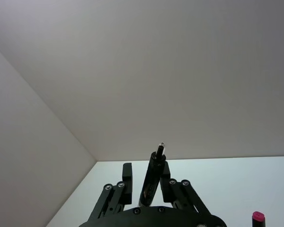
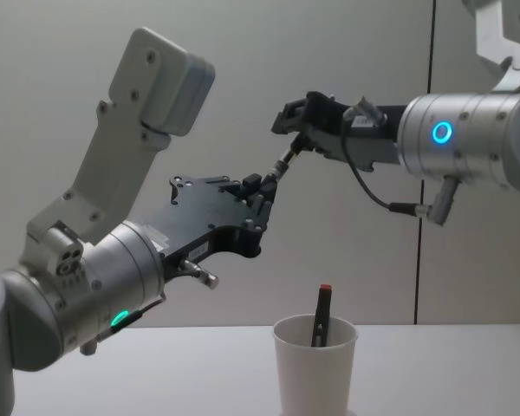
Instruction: Place the pen into the pen holder.
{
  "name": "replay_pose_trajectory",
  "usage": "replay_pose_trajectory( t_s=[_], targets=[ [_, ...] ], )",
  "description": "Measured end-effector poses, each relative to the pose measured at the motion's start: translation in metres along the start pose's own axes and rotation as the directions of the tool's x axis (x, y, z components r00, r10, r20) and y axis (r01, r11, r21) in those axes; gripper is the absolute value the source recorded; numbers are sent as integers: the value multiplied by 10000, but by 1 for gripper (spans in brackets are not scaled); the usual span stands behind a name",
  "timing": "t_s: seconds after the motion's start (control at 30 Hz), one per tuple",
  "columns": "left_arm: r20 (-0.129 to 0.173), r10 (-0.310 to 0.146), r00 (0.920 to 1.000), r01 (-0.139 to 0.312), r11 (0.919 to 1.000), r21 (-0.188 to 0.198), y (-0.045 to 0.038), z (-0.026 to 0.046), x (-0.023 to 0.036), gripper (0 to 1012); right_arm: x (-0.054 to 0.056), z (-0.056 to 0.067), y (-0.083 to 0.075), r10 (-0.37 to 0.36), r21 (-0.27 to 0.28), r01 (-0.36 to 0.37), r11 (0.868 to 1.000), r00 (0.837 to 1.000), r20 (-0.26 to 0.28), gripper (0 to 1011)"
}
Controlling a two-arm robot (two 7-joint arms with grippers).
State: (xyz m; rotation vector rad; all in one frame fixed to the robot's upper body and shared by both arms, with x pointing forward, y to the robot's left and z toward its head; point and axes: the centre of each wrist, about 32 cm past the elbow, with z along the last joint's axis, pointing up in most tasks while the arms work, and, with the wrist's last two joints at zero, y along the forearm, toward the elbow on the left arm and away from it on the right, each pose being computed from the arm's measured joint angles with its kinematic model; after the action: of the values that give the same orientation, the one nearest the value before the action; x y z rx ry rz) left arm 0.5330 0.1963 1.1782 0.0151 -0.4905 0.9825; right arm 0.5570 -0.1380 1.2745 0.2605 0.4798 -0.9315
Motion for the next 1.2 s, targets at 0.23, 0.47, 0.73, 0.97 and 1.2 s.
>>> replay_pose_trajectory(
  t_s=[0.23, 0.47, 0.73, 0.97, 1.2],
  targets=[
    [0, -1, 10000, 1, 10000, 1, 0, 0, 0, 126, -28, -1, 3, -77, -27, 77, 10000, 10000, 0, 166],
    [0, -1, 10000, 1, 10000, 2, 0, 0, 0, 126, -54, -1, -1, -119, -32, 119, 9999, 9999, -25, 143],
    [0, -2, 10000, 2, 10000, -1, 0, 0, 0, 126, -66, 1, -12, -132, -30, 132, 9999, 9999, -50, 143],
    [0, -2, 10000, 2, 10000, -6, 0, 0, 0, 278, -72, 7, -23, -129, -17, 129, 9999, 9999, -55, 143],
    [2, -2, 10000, 2, 10000, -6, 0, 0, 0, 489, -72, 16, -31, -122, 38, 122, 9999, 9999, -63, 142]
  ],
)
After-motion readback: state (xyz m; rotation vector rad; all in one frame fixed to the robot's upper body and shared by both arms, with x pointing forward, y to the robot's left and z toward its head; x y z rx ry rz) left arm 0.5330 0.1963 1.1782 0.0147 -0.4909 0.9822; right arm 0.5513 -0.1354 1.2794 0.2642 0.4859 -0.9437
